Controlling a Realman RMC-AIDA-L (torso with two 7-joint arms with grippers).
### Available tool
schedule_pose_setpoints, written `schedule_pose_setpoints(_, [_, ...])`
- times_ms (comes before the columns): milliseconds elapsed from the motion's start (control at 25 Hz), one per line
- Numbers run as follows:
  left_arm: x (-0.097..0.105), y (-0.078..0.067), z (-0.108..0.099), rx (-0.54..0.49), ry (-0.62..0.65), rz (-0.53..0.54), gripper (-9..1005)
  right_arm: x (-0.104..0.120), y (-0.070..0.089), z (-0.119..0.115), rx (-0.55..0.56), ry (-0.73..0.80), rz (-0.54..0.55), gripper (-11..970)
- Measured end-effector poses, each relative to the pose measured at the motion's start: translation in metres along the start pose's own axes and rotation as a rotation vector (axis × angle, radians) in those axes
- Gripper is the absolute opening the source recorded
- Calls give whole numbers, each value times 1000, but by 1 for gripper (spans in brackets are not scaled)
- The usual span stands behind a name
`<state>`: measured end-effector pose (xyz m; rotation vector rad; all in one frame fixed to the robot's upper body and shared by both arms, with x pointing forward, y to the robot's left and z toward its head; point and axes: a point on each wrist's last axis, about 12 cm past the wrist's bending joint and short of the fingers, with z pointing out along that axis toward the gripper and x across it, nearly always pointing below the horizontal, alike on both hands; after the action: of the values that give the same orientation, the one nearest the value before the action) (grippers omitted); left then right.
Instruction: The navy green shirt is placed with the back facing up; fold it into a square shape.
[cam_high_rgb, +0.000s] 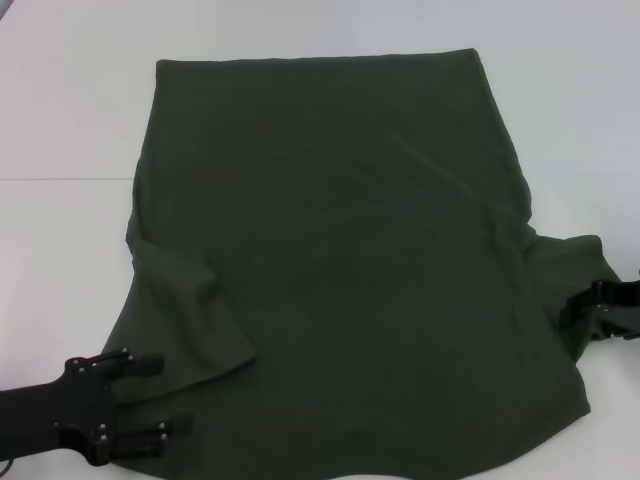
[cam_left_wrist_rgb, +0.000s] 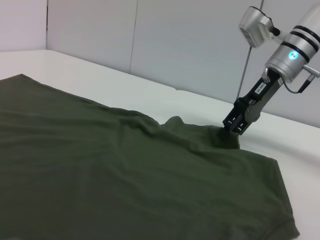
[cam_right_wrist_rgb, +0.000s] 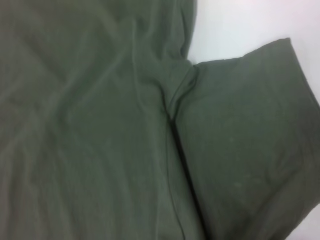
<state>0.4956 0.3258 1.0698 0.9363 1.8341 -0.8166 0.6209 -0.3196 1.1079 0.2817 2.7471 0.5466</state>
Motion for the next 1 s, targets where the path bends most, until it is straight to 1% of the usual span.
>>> schedule_pose_setpoints(80, [0,0,0,-1,-1,1,874,0,1,0,1,1,-2,562])
schedule_pose_setpoints(520, [-1,2,1,-10,-3,-1,874,0,-3,-1,8,2,-11,309])
schedule_pose_setpoints(640, [-2,2,1,-9,-7,-2,874,0,-4,-2,10,2,-19,73])
schedule_pose_setpoints(840, [-2,1,1,-10,-12,-6,874,-2,-7,-7,16,-8,-41,21])
schedule_pose_setpoints(1000, [-1,1,0,-18,-29,-19,875,-3,-13,-15,27,-27,-53,22])
